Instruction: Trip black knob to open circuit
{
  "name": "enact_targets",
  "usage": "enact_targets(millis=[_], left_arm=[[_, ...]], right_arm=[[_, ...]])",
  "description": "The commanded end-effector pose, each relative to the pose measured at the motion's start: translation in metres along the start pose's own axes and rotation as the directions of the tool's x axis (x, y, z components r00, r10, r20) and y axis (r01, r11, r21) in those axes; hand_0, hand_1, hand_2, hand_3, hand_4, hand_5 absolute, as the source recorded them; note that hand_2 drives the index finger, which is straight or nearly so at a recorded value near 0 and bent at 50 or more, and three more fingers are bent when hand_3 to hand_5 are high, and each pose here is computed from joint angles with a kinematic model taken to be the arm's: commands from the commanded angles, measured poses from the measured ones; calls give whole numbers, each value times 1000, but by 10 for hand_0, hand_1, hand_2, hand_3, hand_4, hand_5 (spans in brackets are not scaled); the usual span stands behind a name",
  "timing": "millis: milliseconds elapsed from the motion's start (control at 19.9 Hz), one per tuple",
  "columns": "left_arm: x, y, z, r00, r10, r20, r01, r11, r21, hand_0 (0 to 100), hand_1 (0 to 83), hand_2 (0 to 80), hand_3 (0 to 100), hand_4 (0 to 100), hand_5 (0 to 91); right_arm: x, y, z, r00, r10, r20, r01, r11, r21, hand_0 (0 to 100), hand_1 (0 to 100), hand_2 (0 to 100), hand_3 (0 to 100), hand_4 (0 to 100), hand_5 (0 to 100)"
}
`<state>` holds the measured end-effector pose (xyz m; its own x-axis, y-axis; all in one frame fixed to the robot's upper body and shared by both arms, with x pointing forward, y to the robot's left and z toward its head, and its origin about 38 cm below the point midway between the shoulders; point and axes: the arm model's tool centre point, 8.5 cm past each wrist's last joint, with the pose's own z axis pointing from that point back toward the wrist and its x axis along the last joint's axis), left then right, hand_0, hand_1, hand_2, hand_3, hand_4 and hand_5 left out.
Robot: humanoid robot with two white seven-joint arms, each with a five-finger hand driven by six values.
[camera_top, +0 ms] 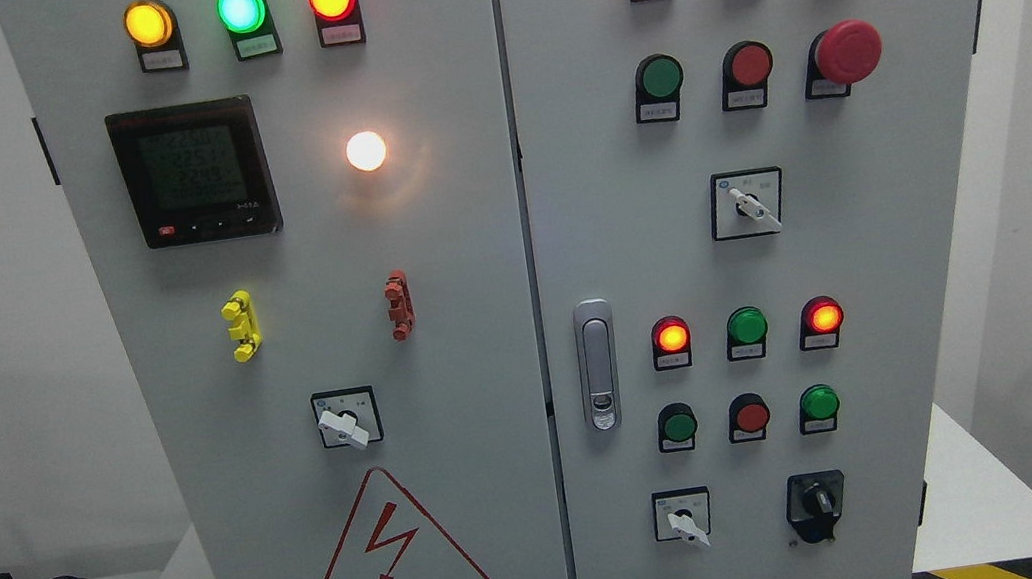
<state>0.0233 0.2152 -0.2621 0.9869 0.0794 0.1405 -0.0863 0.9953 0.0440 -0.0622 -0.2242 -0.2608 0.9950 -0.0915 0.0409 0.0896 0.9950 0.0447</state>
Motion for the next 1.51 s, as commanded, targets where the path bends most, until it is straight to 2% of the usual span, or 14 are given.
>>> enact_targets(millis=[0,652,903,1204,1304,1455], left_arm=[[0,-1,0,1000,-30,2,30,1000,-5,120,389,0,0,0,0],[0,0,0,1000,-30,3,30,1000,-4,120,389,0,0,0,0],[0,0,0,1000,-30,3,30,1000,-4,120,389,0,0,0,0],[0,0,0,1000,-30,3,30,1000,-4,120,389,0,0,0,0],[0,0,0,1000,-30,3,30,1000,-4,120,389,0,0,0,0],[0,0,0,1000,-30,3,30,1000,-4,120,389,0,0,0,0]], right_arm=[[0,1,0,1000,0,-1,0,1000,1,135,279,143,230,120,118],[1,2,0,1000,0,3,0,1000,4,134,282,144,233,125,120],[-7,3,5,997,6,72,-7,1000,14,134,284,147,241,131,125],[-5,0,47,957,38,286,-53,998,44,133,286,164,265,153,146],[-2,-5,71,920,38,391,-61,997,48,133,290,174,284,176,166],[3,-19,111,821,80,565,-103,995,10,136,302,191,320,226,215]])
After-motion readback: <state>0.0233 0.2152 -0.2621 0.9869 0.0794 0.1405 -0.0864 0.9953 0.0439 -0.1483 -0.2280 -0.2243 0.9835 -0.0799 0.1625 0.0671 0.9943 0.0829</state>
